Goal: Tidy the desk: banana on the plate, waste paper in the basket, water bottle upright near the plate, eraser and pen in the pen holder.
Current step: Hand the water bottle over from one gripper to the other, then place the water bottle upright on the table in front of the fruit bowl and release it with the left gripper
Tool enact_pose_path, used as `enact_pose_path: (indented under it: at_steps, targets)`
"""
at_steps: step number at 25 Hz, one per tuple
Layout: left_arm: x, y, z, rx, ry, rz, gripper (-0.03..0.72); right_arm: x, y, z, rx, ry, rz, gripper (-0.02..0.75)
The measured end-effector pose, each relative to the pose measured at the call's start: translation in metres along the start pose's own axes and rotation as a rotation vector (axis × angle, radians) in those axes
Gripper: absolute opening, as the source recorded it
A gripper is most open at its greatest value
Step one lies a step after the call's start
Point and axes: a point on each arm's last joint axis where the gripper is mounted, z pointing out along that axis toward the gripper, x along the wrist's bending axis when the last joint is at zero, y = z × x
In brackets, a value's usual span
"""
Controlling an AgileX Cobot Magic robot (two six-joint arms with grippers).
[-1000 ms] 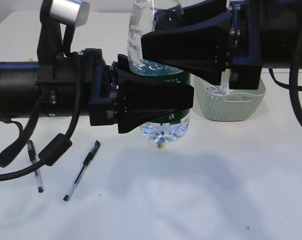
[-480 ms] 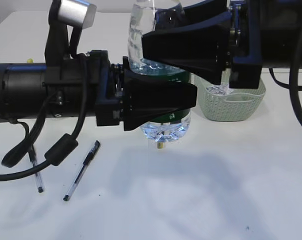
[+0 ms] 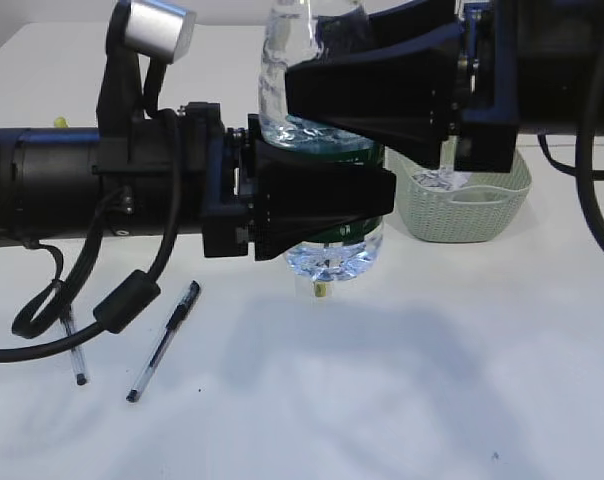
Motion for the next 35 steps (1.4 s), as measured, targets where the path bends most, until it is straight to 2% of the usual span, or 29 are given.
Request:
enact_pose_path:
  at_steps: [6,9,14,18,22,25,31,35]
  targets:
    - [0.006,-0.001,-0.002,0.006,0.038,0.008,0.441,-0.005,-0.001,0.0,0.016,-0.05,0.009,0.529]
    - [0.013,0.001,-0.009,0.005,0.066,0.016,0.436,-0.007,-0.001,0.0,0.008,-0.077,0.038,0.536]
    - [0.033,0.009,-0.032,-0.013,0.182,0.024,0.435,-0.01,-0.002,-0.001,0.016,-0.113,0.094,0.537]
    - [0.041,0.017,-0.048,-0.033,0.235,0.042,0.435,-0.011,-0.006,-0.001,0.062,-0.121,0.137,0.537]
    - [0.046,0.021,-0.064,-0.008,0.287,0.08,0.435,-0.011,-0.019,-0.003,0.204,-0.144,0.201,0.538]
    - [0.048,0.022,-0.072,0.036,0.325,0.11,0.435,-0.011,-0.033,-0.007,0.354,-0.18,0.248,0.538]
    - [0.049,0.022,-0.075,0.066,0.361,0.128,0.435,-0.016,-0.056,-0.021,0.619,-0.339,0.388,0.538]
    - [0.053,0.02,-0.077,0.086,0.405,0.126,0.435,-0.021,-0.066,-0.035,0.802,-0.481,0.452,0.537]
